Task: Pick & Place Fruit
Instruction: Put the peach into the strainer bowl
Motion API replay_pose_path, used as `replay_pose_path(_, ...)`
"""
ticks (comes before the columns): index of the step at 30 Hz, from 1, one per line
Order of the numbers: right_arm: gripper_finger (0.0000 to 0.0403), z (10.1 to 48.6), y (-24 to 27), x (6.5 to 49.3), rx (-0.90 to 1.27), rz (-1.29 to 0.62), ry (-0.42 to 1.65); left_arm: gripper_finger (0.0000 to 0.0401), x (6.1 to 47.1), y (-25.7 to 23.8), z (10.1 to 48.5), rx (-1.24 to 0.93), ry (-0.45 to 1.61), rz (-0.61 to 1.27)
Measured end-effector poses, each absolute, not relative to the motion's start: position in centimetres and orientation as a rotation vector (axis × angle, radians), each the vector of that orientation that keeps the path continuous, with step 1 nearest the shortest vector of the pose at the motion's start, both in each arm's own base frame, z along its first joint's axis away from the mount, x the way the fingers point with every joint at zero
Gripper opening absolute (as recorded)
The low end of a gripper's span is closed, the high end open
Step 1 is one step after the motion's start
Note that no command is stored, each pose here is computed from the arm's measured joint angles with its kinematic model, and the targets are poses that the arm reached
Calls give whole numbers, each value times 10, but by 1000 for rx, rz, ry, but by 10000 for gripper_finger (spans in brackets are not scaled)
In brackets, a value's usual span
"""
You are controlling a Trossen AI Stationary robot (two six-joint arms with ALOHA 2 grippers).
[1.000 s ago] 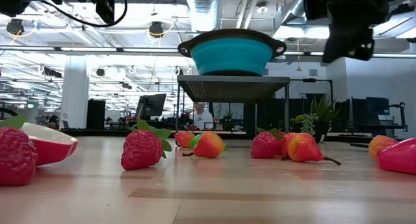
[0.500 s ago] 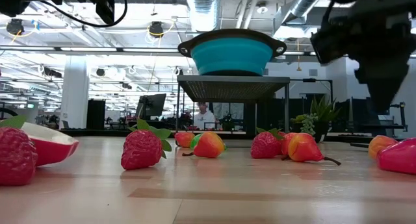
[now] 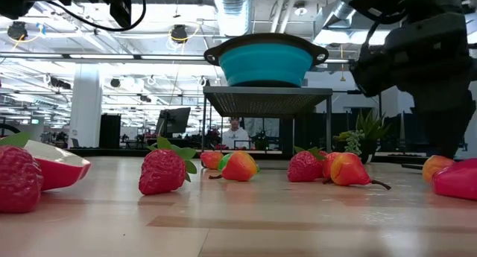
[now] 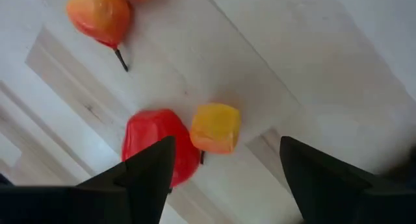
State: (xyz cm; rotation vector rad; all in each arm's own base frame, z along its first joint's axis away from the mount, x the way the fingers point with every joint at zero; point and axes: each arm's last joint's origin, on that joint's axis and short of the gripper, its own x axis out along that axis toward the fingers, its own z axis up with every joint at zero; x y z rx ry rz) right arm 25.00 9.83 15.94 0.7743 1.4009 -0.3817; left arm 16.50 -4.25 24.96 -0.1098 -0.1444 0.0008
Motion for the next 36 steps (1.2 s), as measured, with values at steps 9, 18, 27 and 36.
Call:
replay_pose_path(9, 269, 140, 101, 256, 785, -432, 1441, 2, 165, -42, 249, -110, -143, 1)
replay_pose_path(18, 269, 138, 101, 257, 791, -435, 1449, 2, 165, -42, 250, -110, -144, 1)
replay_pose_path(27, 269, 138, 101, 257, 781, -423, 1449, 2, 165, -42, 249, -109, -143, 1)
replay_pose_path(36, 269, 138, 101, 257, 790, -417, 1456, 2, 165, -42, 250, -110, -144, 1)
